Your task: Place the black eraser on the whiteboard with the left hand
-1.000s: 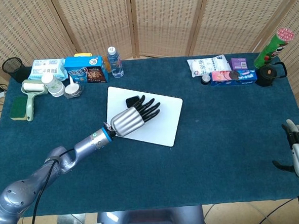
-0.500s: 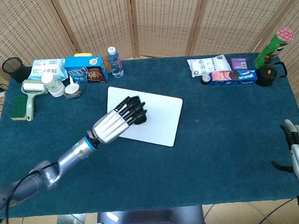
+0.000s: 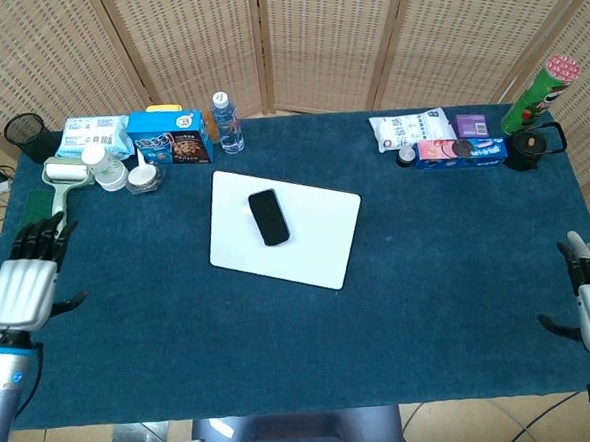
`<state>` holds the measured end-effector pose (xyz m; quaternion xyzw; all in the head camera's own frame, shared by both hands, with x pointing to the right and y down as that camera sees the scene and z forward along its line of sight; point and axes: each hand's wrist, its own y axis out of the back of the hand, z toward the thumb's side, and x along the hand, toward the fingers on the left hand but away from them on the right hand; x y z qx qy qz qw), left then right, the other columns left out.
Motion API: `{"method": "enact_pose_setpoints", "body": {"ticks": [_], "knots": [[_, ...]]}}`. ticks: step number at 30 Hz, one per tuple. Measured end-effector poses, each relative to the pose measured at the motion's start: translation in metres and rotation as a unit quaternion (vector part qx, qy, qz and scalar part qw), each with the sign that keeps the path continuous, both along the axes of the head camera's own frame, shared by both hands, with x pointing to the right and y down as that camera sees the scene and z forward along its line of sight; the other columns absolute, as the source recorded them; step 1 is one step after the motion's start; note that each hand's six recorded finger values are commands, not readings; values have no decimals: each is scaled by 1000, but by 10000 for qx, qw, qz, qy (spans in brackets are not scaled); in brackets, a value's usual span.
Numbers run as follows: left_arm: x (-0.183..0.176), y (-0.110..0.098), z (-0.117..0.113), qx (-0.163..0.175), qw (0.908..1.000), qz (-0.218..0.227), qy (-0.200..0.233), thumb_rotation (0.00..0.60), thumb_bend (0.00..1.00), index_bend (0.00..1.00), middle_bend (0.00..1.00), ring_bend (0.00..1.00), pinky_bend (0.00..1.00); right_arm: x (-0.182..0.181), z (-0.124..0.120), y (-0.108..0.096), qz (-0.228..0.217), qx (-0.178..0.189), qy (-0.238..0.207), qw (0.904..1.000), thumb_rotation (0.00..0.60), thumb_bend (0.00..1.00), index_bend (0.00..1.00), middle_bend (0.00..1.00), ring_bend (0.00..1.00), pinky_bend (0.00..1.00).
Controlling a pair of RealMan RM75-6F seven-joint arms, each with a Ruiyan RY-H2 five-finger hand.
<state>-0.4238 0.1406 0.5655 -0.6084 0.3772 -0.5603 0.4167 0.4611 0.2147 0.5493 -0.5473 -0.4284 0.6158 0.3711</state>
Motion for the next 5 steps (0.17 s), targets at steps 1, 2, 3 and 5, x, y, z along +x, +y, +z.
{"method": "enact_pose_setpoints", "body": {"ticks": [1, 2, 3, 5], "knots": [[-10, 8, 0, -91, 9997, -221, 73, 600, 94, 0, 0, 0, 42, 0, -1, 0, -10, 41, 39, 10000, 600, 0, 44, 0, 0, 0], [-16, 14, 0, -164, 9991, -372, 124, 600, 94, 0, 0, 0, 40, 0, -2, 0, -21, 79, 73, 9999, 600, 0, 44, 0, 0, 0], [-23, 20, -1, -235, 9983, -503, 157, 600, 95, 0, 0, 0, 39, 0, -3, 0, -37, 116, 101, 9999, 600, 0, 44, 0, 0, 0], [-36, 29, -5, -295, 9970, -699, 134, 600, 94, 0, 0, 0, 38, -1, -4, 0, -53, 145, 109, 9998, 600, 0, 44, 0, 0, 0]]}}
